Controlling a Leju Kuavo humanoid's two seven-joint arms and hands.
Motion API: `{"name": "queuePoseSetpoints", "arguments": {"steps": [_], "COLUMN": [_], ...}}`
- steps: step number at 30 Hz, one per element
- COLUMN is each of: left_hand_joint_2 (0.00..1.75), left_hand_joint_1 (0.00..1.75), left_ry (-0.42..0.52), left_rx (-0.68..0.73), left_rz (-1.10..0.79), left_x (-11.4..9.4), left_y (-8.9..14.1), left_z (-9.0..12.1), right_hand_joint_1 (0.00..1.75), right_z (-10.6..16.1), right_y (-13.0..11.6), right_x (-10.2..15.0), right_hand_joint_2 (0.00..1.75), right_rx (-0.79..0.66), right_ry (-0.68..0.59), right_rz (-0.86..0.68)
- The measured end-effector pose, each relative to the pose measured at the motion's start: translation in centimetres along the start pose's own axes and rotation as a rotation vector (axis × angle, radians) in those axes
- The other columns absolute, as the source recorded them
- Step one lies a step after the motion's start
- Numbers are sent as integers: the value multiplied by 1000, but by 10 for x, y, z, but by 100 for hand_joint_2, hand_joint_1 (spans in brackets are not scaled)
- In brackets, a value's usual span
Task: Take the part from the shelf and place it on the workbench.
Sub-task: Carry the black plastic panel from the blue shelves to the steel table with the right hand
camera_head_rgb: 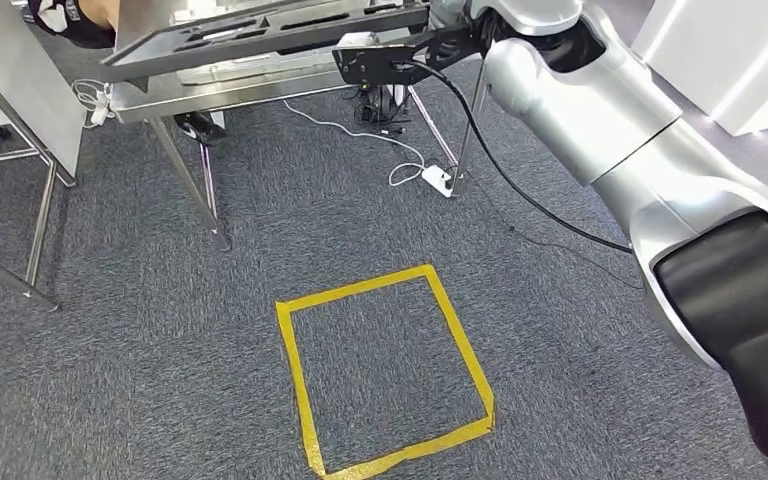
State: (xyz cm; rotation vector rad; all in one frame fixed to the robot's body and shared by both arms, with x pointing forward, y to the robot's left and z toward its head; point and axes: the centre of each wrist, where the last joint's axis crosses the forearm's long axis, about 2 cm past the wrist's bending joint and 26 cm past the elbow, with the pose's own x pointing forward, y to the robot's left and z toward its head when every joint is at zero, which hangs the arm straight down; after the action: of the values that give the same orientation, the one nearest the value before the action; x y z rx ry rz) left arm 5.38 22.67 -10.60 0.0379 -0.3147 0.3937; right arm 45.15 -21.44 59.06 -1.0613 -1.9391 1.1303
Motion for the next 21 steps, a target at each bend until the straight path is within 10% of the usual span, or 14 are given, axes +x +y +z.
{"name": "queuePoseSetpoints", "arguments": {"steps": [21], "left_hand_joint_2": [175], "left_hand_joint_1": [0], "left_ry": [13], "left_rx": [2], "left_rz": [-3], "left_x": [1], "left_y": [0], "left_z": [0], "right_hand_joint_1": [175], "right_z": [-1], "right_y": [-2], "right_x": [3], "right_hand_joint_2": [175], "right_rx": [-8], "right_ry": [4], "right_rz": [16]}}
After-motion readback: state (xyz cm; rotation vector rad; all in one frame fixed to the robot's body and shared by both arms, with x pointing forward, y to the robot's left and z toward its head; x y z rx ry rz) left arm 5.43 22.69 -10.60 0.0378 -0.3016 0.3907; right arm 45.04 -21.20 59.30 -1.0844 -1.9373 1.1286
